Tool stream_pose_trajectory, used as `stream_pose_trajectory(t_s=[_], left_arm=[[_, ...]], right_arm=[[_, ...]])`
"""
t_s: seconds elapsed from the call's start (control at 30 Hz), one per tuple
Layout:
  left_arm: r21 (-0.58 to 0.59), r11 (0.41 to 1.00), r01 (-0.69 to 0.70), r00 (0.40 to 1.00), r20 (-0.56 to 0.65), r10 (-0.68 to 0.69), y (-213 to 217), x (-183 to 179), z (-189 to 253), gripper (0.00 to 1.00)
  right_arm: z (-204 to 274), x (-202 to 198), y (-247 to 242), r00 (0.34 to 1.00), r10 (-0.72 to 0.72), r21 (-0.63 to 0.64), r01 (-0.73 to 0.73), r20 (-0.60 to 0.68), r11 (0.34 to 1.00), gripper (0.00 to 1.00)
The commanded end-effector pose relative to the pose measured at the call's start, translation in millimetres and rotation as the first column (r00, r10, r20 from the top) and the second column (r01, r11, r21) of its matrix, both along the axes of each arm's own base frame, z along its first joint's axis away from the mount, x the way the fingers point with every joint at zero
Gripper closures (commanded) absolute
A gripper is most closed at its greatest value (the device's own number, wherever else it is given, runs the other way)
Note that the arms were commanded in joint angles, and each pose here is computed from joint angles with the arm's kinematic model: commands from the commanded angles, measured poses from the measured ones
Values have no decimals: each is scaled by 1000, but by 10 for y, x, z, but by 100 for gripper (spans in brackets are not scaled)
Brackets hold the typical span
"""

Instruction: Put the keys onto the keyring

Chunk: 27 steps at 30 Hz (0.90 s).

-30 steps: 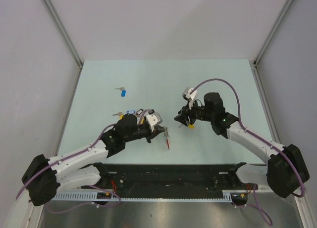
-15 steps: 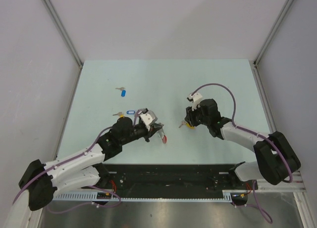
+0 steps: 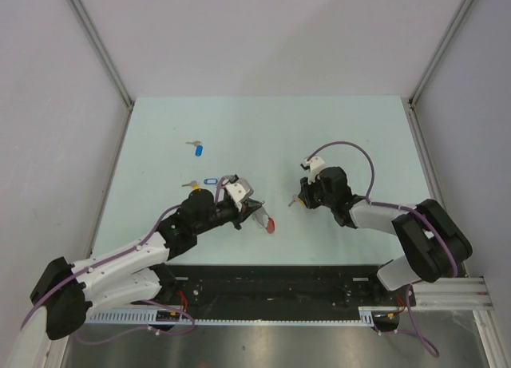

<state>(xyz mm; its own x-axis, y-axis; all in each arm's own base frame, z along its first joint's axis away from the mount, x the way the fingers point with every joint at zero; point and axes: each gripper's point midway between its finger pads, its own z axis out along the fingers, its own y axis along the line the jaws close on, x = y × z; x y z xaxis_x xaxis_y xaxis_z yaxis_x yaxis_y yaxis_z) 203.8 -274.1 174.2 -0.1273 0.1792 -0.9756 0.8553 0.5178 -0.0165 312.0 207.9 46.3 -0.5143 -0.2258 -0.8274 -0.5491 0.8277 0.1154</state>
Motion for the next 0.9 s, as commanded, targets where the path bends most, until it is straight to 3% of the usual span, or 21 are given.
stream_pose_trajectory(t_s=[0.0, 0.87], left_arm=[[-53, 999, 2, 1000, 30, -1, -55, 31, 157, 100], [-54, 998, 26, 999, 19, -25, -94, 3, 134, 100]], right_arm=[[24, 94, 47, 999, -14, 22, 13, 38, 1000, 76], [-196, 21, 34, 999, -24, 9, 25, -41, 1000, 80]])
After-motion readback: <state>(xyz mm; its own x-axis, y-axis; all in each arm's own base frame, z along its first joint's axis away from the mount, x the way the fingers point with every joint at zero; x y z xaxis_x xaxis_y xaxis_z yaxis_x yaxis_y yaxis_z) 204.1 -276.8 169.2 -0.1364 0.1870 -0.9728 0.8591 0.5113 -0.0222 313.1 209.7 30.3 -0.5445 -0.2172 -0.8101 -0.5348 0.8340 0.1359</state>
